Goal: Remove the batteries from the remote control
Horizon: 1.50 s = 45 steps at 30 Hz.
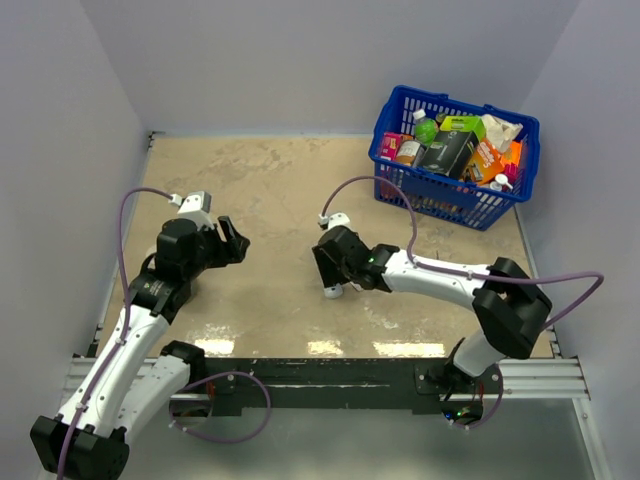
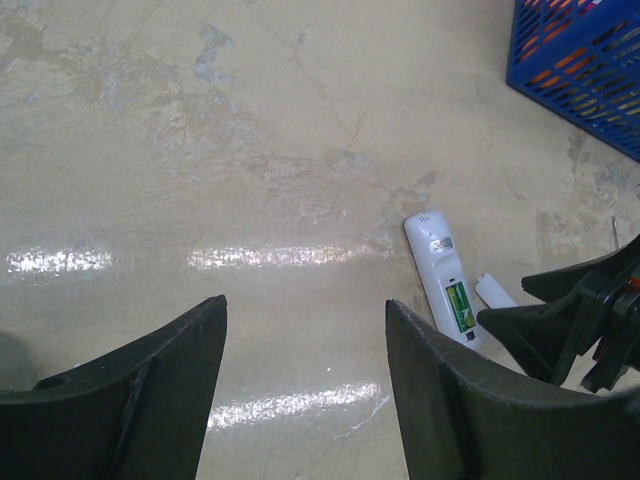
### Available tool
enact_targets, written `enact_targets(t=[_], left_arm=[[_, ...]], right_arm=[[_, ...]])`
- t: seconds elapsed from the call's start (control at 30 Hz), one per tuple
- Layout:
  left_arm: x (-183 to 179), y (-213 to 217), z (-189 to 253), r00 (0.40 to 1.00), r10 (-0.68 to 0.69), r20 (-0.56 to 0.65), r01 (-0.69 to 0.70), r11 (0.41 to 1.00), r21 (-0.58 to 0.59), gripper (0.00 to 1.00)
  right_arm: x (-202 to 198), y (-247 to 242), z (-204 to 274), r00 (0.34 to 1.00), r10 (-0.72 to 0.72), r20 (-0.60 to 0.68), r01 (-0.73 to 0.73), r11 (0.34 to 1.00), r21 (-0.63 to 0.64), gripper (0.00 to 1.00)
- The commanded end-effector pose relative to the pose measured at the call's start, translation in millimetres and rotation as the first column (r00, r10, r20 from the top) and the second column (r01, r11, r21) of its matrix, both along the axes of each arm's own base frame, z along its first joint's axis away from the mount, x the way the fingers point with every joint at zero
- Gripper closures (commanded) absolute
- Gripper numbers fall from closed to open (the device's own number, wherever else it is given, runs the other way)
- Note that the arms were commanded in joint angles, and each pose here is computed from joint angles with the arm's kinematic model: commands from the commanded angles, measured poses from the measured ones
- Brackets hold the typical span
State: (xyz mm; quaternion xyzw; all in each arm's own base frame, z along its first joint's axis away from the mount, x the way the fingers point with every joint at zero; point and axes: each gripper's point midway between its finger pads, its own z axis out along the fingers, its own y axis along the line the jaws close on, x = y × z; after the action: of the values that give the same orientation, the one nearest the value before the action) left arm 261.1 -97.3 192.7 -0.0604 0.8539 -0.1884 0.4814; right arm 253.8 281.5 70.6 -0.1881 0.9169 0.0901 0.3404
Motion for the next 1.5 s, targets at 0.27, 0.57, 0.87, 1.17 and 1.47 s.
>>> enact_targets(t=[0.27,0.57,0.87,1.17,1.47], left_arm=[[0.1,-5.6,16.7,0.998,-0.025,0.055,0.027,0.999,-0.029,0.31],[-4.4,-14.5,22.3,0.994,-0.08,0.079,0.083,0.996,-0.045,0.31],[-8.5,-26.9,22.0,0.987,-0.141,0.08,0.146,0.987,-0.066,0.31],[-10.7,-28.3,24.2,0.986,-0.142,0.09,0.148,0.987,-0.06,0.31],[-9.9,-30.5,21.9,0.985,-0.151,0.083,0.157,0.986,-0.065,0.31]], right_arm=[[30.3,-180.5,48.2,0.735,-0.675,0.063,0.677,0.729,-0.098,0.36],[14.3,-268.4,42.7,0.525,-0.851,0.016,0.851,0.524,-0.045,0.3],[19.1,-294.4,12.1,0.44,-0.894,-0.077,0.895,0.444,-0.041,0.33],[25.0,-282.6,-10.2,0.483,-0.863,-0.146,0.871,0.49,-0.018,0.38],[16.6,-279.4,-42.3,0.498,-0.845,-0.194,0.85,0.52,-0.087,0.41]])
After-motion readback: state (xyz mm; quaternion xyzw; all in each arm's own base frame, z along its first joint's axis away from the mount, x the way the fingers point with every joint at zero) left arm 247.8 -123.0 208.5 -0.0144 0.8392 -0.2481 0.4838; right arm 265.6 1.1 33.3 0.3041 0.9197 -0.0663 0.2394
